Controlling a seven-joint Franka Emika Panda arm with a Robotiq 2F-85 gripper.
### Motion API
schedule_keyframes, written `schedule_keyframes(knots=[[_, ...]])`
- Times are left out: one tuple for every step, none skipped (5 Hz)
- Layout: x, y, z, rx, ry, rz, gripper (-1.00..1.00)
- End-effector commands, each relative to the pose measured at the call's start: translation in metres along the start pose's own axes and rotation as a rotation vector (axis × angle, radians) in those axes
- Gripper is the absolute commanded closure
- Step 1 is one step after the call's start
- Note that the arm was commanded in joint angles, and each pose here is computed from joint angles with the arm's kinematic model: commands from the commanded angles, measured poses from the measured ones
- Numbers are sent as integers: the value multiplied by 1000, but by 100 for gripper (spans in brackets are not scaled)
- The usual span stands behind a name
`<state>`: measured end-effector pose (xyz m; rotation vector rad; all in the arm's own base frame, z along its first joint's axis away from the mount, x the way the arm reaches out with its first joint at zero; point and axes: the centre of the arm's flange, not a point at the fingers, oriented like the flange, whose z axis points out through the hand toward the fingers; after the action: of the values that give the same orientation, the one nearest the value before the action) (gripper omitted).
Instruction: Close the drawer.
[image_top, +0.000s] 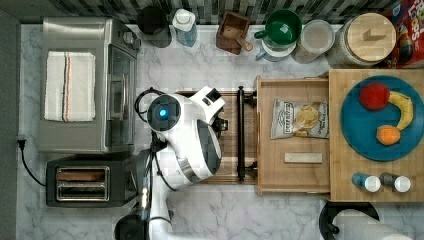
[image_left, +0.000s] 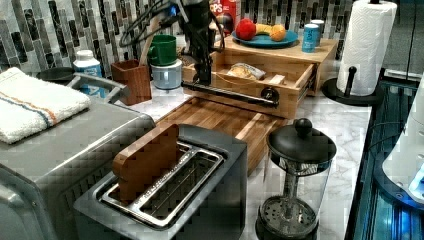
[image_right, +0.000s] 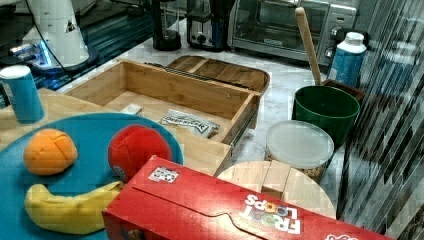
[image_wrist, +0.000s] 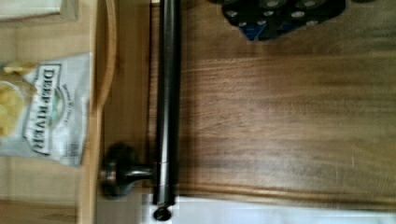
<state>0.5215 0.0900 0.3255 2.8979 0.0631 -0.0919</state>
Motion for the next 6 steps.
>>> schedule_keyframes(knots=[[7, 17, 52, 34, 30, -83, 100], [2, 28, 49, 14, 62, -103, 100], [-2, 50, 46, -8, 94, -124, 100], [-3, 79, 50, -5, 118, -157, 100], [-4, 101, 61, -17, 155, -147, 100], [-5, 124, 68, -24, 151, -129, 100]])
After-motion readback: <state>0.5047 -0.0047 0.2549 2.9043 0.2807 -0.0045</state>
